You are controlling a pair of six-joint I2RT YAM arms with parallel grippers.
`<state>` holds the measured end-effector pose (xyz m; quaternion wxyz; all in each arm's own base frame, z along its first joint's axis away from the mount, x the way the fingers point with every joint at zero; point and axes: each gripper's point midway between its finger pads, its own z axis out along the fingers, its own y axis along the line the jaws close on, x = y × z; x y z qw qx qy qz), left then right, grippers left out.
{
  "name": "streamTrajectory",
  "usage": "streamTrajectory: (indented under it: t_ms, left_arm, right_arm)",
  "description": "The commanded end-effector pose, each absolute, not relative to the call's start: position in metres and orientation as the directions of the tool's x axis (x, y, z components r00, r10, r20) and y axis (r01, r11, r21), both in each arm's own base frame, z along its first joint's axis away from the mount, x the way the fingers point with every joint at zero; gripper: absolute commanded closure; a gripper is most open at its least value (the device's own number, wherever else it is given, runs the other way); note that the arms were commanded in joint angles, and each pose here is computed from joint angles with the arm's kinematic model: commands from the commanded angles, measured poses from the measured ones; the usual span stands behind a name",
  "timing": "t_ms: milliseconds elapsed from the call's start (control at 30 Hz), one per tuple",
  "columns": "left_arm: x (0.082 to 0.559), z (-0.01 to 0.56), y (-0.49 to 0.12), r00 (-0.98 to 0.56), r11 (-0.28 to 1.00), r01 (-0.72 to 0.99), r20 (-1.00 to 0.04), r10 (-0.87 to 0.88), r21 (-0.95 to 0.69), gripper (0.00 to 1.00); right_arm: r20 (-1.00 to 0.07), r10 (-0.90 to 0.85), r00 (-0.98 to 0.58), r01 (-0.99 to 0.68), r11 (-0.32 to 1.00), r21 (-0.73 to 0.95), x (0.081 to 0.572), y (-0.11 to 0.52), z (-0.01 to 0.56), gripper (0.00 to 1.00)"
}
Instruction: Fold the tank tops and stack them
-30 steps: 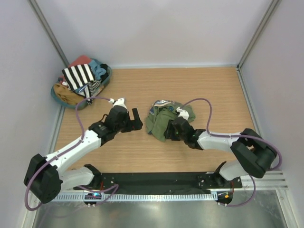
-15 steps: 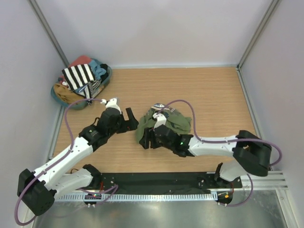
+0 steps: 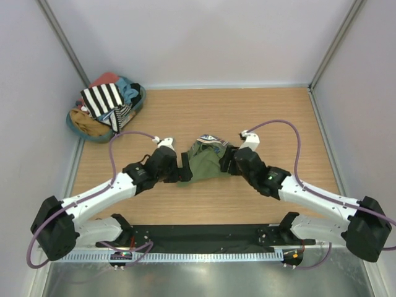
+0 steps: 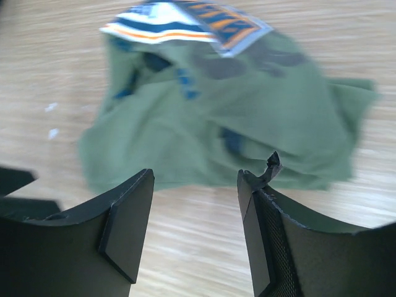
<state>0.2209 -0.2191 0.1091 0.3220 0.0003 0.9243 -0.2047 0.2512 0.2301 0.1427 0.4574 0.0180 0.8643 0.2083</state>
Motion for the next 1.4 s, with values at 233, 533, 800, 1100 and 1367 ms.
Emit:
streamTrajectory:
  t_ms: [233,533,800,1100,1367]
  left_arm:
    - [0.233,0.076,-0.218,-0.795,0.941,0.068,-0.588,-0.15,-0.331,0.03]
    - [0.254,0.039,-0.229,-0.825,0.953,0.028,-0.545,-0.149,-0.302,0.41]
    - [0.281,0.068,-0.162,-0.756,0.933,-0.124,-0.578,-0.309,-0.337,1.0]
    - [0.291,0.104,-0.126,-0.693,0.905,-0.158,-0.608,-0.387,-0.395,1.0]
    - [0.291,0.11,-0.123,-0.681,0.907,-0.152,-0.624,-0.384,-0.392,1.0]
  right_arm:
    - [-0.779,0.225,-0.585,-0.007,0.959,0.282,0.26,0.164,0.114,0.37]
    - [-0.779,0.226,-0.584,0.006,0.961,0.275,0.262,0.157,0.11,0.37]
    - [-0.785,0.191,-0.589,0.007,0.973,0.231,0.265,0.148,0.105,0.34]
    - [-0.721,0.146,-0.677,-0.162,0.926,0.34,0.261,0.197,0.087,0.29]
    - [-0.69,0.064,-0.721,-0.393,0.783,0.483,0.251,0.256,0.1,0.22]
